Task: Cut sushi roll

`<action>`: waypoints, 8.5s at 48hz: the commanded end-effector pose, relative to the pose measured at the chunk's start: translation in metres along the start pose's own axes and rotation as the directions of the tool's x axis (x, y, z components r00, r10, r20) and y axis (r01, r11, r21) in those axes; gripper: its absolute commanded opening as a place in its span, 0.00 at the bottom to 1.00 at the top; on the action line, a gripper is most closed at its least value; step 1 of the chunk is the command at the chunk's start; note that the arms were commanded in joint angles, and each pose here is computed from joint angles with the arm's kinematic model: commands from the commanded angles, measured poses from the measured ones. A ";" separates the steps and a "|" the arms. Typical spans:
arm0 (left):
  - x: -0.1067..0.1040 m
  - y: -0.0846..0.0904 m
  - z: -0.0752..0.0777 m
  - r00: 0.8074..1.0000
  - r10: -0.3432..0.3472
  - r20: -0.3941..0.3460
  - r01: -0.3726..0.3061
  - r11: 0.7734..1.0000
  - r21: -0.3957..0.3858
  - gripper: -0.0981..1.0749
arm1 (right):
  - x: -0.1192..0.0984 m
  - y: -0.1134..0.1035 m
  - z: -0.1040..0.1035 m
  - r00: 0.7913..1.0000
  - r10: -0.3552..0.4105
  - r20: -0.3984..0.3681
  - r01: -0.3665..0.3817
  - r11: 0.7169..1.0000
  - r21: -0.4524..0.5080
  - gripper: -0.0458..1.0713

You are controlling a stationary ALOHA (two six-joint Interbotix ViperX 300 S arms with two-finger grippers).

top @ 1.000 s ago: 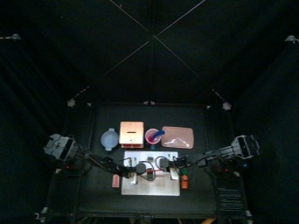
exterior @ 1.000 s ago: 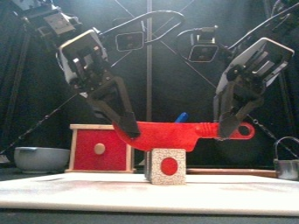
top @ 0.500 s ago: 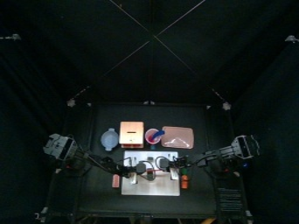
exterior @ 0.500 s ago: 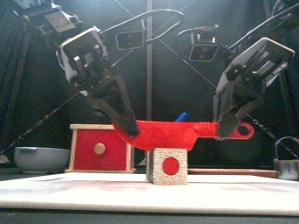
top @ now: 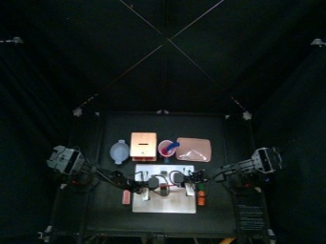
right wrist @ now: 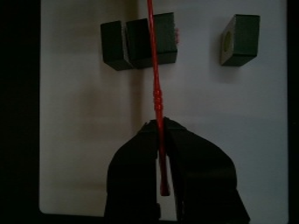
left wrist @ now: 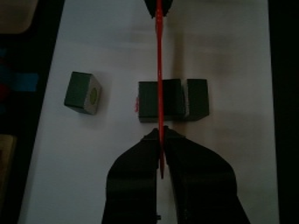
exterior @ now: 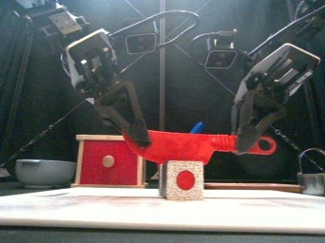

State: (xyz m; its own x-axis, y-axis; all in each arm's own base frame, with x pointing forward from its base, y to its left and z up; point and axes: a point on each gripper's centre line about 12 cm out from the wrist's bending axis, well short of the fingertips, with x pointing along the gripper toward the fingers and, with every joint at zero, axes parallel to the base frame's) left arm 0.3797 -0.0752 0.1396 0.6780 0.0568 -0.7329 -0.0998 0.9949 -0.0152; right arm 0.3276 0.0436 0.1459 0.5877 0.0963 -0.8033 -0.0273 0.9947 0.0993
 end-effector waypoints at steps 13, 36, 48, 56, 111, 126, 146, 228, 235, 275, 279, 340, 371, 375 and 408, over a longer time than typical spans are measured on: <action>0.006 -0.001 -0.003 1.000 0.004 -0.018 -0.004 1.000 -0.015 0.46 | 0.000 0.000 0.007 1.000 0.000 0.016 0.000 1.000 0.004 0.35; 0.029 0.023 -0.036 0.985 0.110 -0.135 -0.112 0.994 -0.006 0.46 | 0.022 -0.004 -0.009 0.998 -0.013 -0.065 0.014 1.000 0.009 0.35; 0.027 0.028 -0.038 0.981 0.128 -0.143 -0.131 0.991 -0.009 0.46 | 0.022 -0.005 -0.009 0.997 -0.015 -0.075 0.016 1.000 0.010 0.35; 0.012 0.031 -0.024 0.983 0.152 -0.099 -0.153 0.988 -0.007 0.46 | 0.003 -0.005 0.002 0.999 -0.019 -0.041 0.018 1.000 -0.022 0.35; -0.003 -0.014 -0.018 0.999 0.018 -0.050 -0.018 1.000 0.015 0.46 | -0.016 0.029 -0.005 0.997 0.079 -0.024 -0.078 0.996 0.038 0.35; -0.003 -0.015 -0.017 0.999 0.011 -0.049 -0.011 1.000 0.005 0.46 | -0.015 0.032 -0.004 0.996 0.084 -0.022 -0.083 0.996 0.036 0.35; -0.004 -0.017 -0.021 0.998 0.012 -0.061 -0.012 1.000 0.002 0.46 | -0.012 0.034 -0.007 0.995 0.089 -0.035 -0.088 0.995 0.048 0.35; 0.007 -0.005 -0.044 0.981 0.117 -0.158 -0.120 0.993 -0.011 0.46 | 0.004 0.033 -0.013 0.996 0.076 -0.051 -0.074 0.997 0.032 0.35; -0.005 -0.006 -0.028 0.988 0.105 -0.110 -0.107 0.994 -0.018 0.46 | -0.011 0.034 -0.003 0.996 0.085 -0.022 -0.085 0.996 0.022 0.35; -0.046 -0.004 0.027 0.992 0.102 0.068 -0.106 0.992 0.062 0.83 | -0.084 0.046 0.002 0.968 0.217 -0.129 -0.193 0.965 0.176 0.36; -0.047 -0.004 0.028 0.992 0.102 0.072 -0.107 0.992 0.065 0.83 | -0.093 0.048 -0.006 0.955 0.265 -0.131 -0.223 0.937 0.270 0.36; -0.102 0.012 -0.001 0.968 -0.150 0.203 0.132 0.987 0.097 0.83 | -0.042 0.041 -0.073 0.991 0.103 -0.084 0.062 0.196 0.979 0.72; -0.112 0.035 -0.019 0.939 -0.233 0.254 0.221 0.972 0.077 0.82 | -0.057 0.032 -0.012 0.993 -0.020 0.119 -0.076 0.661 0.747 0.87; -0.113 0.036 -0.019 0.935 -0.241 0.261 0.231 0.970 0.070 0.82 | -0.068 0.024 -0.001 0.979 -0.053 0.197 -0.088 0.761 0.643 0.87; -0.112 0.050 -0.034 0.948 -0.204 0.245 0.224 0.973 -0.054 0.82 | -0.075 -0.011 0.006 0.947 -0.132 0.291 -0.039 0.856 0.516 0.87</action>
State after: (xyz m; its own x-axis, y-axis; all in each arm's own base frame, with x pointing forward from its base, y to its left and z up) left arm 0.2722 -0.0369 0.1935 0.8330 -0.1332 -0.5370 0.0206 0.9774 -0.2104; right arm 0.2862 0.0261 0.2038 0.7827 -0.0561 -0.6199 0.3810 0.8308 0.4058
